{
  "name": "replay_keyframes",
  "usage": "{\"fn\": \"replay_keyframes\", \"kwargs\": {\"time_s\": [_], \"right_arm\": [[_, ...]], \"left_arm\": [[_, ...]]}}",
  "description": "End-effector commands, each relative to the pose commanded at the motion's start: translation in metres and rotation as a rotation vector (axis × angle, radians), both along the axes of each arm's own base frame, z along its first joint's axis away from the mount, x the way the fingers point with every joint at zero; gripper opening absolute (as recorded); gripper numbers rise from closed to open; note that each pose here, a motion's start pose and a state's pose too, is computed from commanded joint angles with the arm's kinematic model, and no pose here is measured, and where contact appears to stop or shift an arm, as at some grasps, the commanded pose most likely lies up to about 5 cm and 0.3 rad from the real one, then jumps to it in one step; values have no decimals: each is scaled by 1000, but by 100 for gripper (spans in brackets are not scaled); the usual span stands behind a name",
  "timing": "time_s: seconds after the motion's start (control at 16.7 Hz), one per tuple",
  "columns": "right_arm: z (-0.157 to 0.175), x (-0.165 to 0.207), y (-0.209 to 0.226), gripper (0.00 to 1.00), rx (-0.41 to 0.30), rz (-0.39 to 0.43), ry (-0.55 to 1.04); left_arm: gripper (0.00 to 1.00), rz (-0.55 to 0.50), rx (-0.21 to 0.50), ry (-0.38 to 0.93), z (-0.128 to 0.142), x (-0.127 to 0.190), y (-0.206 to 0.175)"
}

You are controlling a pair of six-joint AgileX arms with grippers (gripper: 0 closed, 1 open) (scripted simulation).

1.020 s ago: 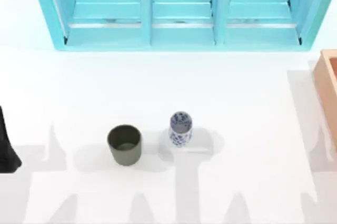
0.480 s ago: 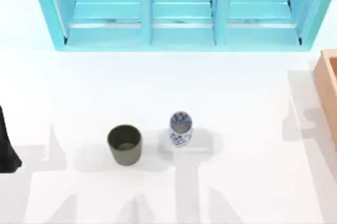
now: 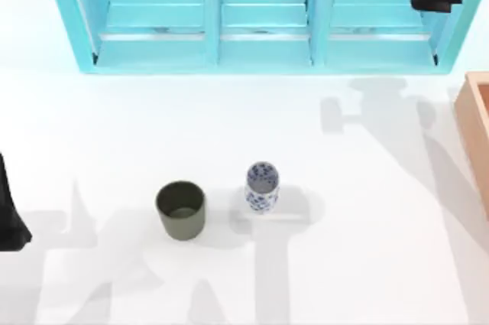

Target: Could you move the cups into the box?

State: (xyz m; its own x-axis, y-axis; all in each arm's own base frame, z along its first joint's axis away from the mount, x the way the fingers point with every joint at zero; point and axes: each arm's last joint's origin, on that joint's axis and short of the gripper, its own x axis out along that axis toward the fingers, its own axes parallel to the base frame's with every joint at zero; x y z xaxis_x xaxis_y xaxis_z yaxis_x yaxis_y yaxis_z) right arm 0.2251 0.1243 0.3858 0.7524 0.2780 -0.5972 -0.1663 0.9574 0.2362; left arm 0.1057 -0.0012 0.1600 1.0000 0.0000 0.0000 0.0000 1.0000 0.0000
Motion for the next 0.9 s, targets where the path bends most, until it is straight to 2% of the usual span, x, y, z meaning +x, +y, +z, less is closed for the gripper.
{"fn": "replay_keyframes", "kwargs": {"time_s": [0.18, 0.48, 0.72, 0.9], "right_arm": [[-19, 40, 52, 100, -65, 24, 242], [-76, 83, 124, 100, -185, 11, 584], [-120, 99, 157, 100, -255, -28, 778], [-142, 104, 167, 100, -287, -53, 863]], "left_arm": [[100, 0, 0, 0, 0, 0, 0], [100, 0, 0, 0, 0, 0, 0], [100, 0, 0, 0, 0, 0, 0], [100, 0, 0, 0, 0, 0, 0]]}}
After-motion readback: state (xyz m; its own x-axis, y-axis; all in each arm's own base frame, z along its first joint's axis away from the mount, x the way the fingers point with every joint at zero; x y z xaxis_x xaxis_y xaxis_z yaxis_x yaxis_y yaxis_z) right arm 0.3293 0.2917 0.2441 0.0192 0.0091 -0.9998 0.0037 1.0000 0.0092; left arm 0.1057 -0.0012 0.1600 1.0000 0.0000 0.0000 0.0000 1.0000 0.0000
